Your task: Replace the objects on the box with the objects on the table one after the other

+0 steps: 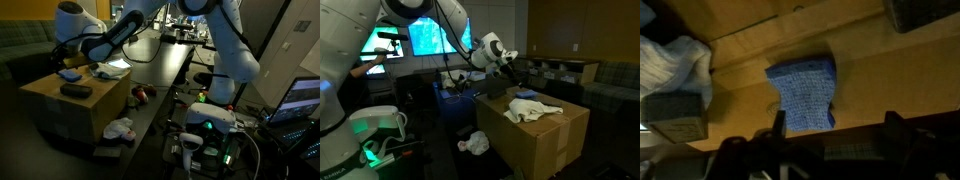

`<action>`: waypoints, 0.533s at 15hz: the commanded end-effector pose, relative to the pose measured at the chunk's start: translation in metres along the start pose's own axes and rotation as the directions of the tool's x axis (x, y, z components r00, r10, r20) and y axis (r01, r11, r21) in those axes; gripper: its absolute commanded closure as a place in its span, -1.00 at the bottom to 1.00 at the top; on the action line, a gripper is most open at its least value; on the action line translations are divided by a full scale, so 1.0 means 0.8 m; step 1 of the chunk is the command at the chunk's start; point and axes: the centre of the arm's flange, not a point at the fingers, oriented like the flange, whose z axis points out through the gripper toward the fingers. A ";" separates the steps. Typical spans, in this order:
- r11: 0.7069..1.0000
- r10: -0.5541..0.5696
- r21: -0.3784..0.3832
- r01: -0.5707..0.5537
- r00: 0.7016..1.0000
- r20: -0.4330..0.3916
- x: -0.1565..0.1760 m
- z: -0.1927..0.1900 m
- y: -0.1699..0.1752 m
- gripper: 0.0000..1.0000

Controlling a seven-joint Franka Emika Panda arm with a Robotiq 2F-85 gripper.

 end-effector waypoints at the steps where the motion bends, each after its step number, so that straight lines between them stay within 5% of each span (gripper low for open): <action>1: 0.999 -0.030 0.035 0.030 0.999 0.023 -0.004 0.022 0.005 -1.00; 8: 0.996 -0.090 0.013 0.090 0.993 0.071 -0.021 0.069 0.016 -1.00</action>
